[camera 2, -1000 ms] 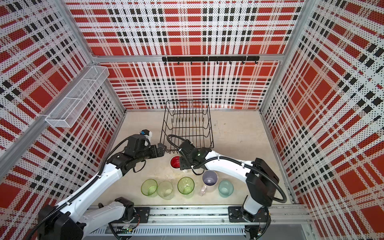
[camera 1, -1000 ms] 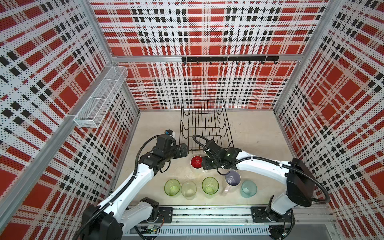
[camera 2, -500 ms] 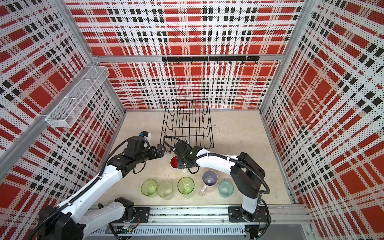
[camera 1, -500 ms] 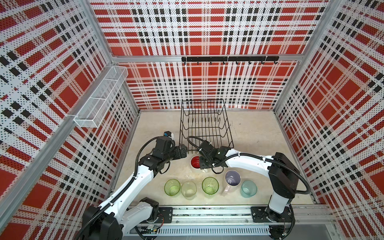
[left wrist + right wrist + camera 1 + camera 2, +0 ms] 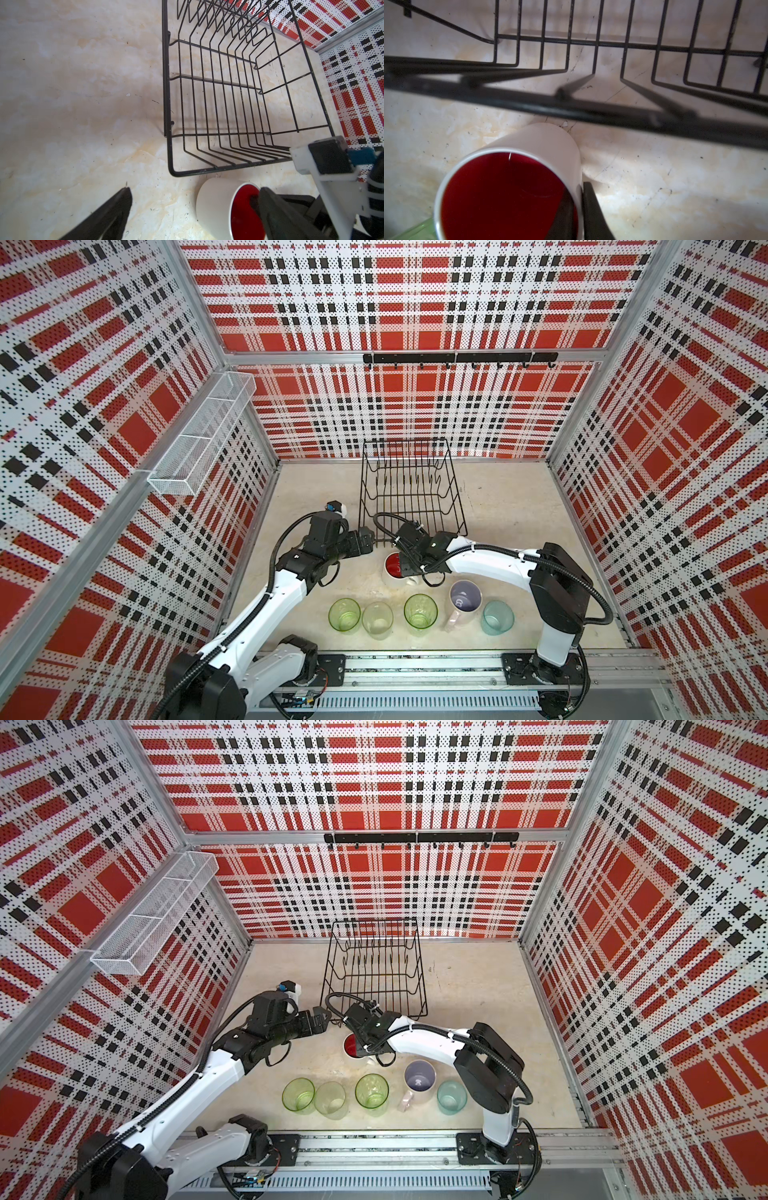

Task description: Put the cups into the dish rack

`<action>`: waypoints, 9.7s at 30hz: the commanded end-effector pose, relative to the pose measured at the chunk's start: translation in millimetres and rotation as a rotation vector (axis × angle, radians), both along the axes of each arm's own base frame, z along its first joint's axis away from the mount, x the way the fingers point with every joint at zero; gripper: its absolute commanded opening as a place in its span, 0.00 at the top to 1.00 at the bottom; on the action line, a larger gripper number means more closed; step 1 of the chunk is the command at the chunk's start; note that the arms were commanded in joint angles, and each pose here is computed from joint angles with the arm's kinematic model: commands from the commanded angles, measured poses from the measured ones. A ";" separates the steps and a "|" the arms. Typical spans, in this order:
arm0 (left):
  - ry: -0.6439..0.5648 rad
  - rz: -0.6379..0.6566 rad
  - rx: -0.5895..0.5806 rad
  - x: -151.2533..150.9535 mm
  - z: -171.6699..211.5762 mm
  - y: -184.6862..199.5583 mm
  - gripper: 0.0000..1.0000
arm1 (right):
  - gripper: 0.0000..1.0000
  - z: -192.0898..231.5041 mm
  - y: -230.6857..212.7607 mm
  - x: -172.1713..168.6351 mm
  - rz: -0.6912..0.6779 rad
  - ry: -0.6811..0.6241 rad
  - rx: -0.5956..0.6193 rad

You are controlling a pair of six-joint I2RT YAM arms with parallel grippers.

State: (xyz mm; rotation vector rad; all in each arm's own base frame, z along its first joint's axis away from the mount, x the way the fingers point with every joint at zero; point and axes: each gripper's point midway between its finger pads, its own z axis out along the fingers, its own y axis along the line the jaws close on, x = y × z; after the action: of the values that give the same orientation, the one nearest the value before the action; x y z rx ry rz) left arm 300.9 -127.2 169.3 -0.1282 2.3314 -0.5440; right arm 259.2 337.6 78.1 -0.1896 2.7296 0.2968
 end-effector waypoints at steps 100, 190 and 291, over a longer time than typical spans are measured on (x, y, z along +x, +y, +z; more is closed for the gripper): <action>-0.410 -0.499 -0.832 1.9 179.3 -86.0 0.02 | 1.00 305.3 -18.7 17.3 0.246 -0.002 1.437; -0.095 0.065 0.376 194.8 -20.9 -65.8 0.34 | 0.00 39.0 -233.4 97.0 -0.428 -0.346 0.474; -0.261 0.131 0.072 97.3 84.8 2.6 0.02 | 0.66 48.7 -51.0 -110.5 0.448 0.216 0.039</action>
State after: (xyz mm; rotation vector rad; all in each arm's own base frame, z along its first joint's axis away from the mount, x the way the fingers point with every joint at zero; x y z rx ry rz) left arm 399.6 -125.6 238.6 -0.1627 2.1143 -0.3485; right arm 145.2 291.7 135.4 -0.8085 2.8519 0.6031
